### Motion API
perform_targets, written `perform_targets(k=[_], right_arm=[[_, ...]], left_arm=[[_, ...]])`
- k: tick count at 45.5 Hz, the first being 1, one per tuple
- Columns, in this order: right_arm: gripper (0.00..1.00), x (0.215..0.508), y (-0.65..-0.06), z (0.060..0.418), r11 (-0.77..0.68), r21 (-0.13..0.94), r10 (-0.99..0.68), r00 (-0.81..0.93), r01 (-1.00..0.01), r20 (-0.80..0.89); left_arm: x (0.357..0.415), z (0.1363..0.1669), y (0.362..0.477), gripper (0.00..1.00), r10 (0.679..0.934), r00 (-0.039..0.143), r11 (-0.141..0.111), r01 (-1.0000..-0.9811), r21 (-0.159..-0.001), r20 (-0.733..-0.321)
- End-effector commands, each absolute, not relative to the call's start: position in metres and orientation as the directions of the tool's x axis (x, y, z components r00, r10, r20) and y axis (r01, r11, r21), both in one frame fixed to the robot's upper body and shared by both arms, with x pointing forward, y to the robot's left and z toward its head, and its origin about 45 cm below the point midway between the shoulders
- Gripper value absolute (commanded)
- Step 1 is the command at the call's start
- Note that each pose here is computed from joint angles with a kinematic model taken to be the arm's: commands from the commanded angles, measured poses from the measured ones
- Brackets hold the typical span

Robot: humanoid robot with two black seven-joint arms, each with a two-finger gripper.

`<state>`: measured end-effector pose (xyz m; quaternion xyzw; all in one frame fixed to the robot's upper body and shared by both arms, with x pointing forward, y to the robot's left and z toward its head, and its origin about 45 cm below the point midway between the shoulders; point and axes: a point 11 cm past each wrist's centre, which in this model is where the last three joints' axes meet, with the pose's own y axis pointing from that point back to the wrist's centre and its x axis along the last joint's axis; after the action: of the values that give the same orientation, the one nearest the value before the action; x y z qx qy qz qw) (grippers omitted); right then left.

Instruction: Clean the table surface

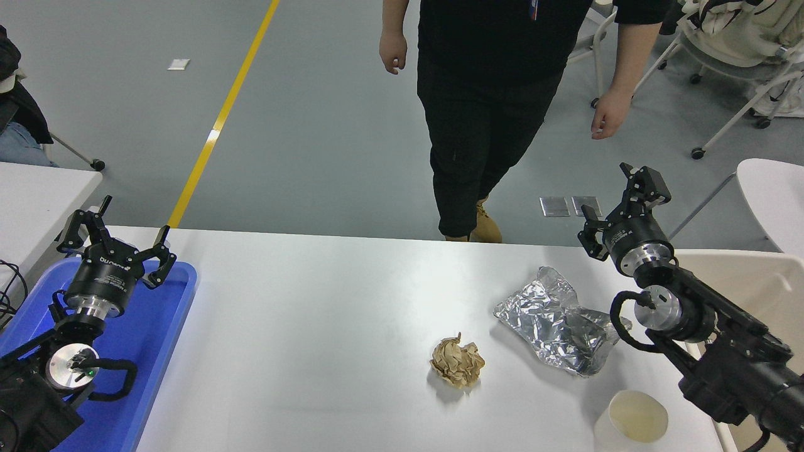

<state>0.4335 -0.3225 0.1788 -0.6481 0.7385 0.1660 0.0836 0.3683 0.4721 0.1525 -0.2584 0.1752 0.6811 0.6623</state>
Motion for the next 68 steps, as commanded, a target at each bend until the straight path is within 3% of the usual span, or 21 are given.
perform_targets(k=[1,42,53,68], right_arm=[[1.00,0.433,-0.323,0.179,0.105,0.137,-0.929,-0.146,-0.985,-0.340],[1.00,0.435,-0.324,0.181,0.095,0.145,-0.922,-0.142,-0.985,-0.359],[1.00,0.445,-0.340,0.208,0.037,0.067,-0.931,-0.059,-0.997,-0.360],[1.00,0.439,-0.354,0.213,-0.034,0.052,-0.946,0.016,-0.998,-0.322]], left_arm=[[0.3683,0.1520,0.471,1.00,0.811,0.012,-0.060,-0.9929,-0.103,-0.585],[0.3684,0.1526,0.472,1.00,0.811,0.012,-0.061,-0.9927,-0.104,-0.585],[0.3684,0.1526,0.472,1.00,0.811,0.012,-0.061,-0.9927,-0.104,-0.585],[0.3684,0.1527,0.472,1.00,0.811,0.013,-0.059,-0.9927,-0.105,-0.585]])
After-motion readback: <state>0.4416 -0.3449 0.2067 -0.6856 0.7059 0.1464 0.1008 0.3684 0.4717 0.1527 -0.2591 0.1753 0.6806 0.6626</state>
